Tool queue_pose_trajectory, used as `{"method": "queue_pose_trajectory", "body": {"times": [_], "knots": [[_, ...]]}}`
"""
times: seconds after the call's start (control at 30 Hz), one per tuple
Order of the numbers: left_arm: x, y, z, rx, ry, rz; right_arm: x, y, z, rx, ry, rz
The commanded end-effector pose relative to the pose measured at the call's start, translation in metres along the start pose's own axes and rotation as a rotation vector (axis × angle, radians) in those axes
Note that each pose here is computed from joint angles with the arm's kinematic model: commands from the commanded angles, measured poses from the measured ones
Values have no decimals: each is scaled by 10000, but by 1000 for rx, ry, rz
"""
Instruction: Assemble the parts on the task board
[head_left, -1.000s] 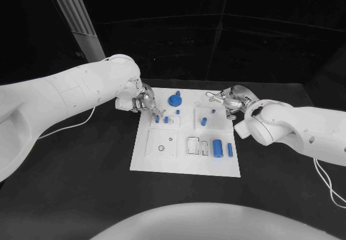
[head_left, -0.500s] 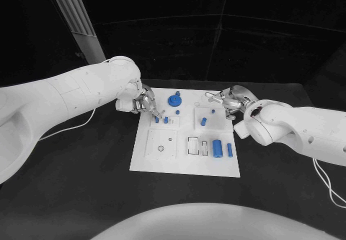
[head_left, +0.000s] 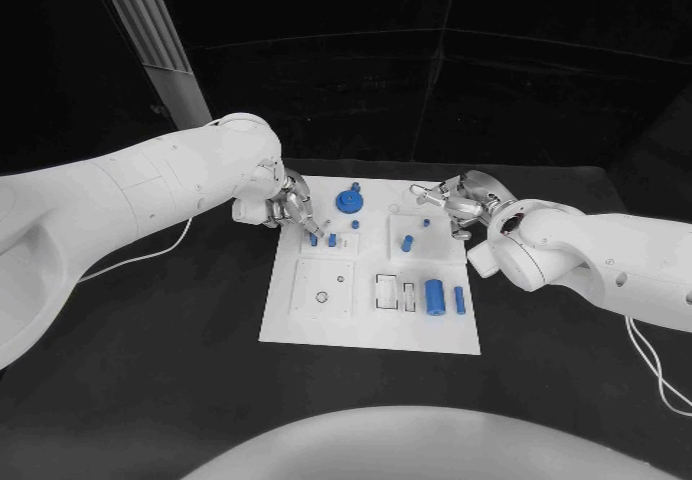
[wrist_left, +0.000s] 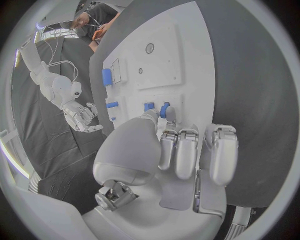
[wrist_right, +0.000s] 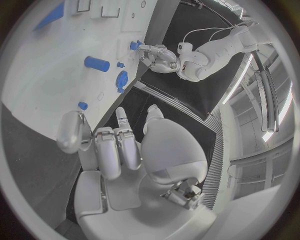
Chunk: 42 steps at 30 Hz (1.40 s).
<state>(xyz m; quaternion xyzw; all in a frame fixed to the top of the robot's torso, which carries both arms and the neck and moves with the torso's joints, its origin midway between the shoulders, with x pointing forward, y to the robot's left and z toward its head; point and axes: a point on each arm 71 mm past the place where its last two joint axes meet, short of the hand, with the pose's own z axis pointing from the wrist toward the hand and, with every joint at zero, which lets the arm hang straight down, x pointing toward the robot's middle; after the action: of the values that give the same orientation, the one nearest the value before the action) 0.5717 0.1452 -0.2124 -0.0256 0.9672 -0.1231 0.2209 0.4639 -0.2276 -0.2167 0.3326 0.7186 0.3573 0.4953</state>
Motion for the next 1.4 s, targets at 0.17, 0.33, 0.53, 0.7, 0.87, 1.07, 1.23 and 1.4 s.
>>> {"method": "queue_pose_trajectory", "body": {"times": [0.17, 0.33, 0.53, 0.7, 0.87, 1.07, 1.23, 1.4], "knots": [[-6, -12, 0, 26, -8, -5, -3, 11, -3, -3, -1, -2], [-3, -16, -2, 37, -8, -5, -6, 9, -3, -3, -2, -2], [-8, -15, -6, 54, -22, -12, -9, 7, -1, -2, -3, -3], [-14, 7, -19, 75, -50, -27, -16, 2, 0, -1, -5, -3], [-6, 56, -44, 96, -79, -43, -24, -3, 0, 0, -7, -3], [24, 109, -90, 132, -113, -75, -34, -9, 1, 1, -9, -4], [66, 136, -140, 173, -139, -141, -39, -13, 1, 1, -10, -4], [101, 164, -191, 186, -190, -181, -45, -16, 0, 1, -12, -4]]}}
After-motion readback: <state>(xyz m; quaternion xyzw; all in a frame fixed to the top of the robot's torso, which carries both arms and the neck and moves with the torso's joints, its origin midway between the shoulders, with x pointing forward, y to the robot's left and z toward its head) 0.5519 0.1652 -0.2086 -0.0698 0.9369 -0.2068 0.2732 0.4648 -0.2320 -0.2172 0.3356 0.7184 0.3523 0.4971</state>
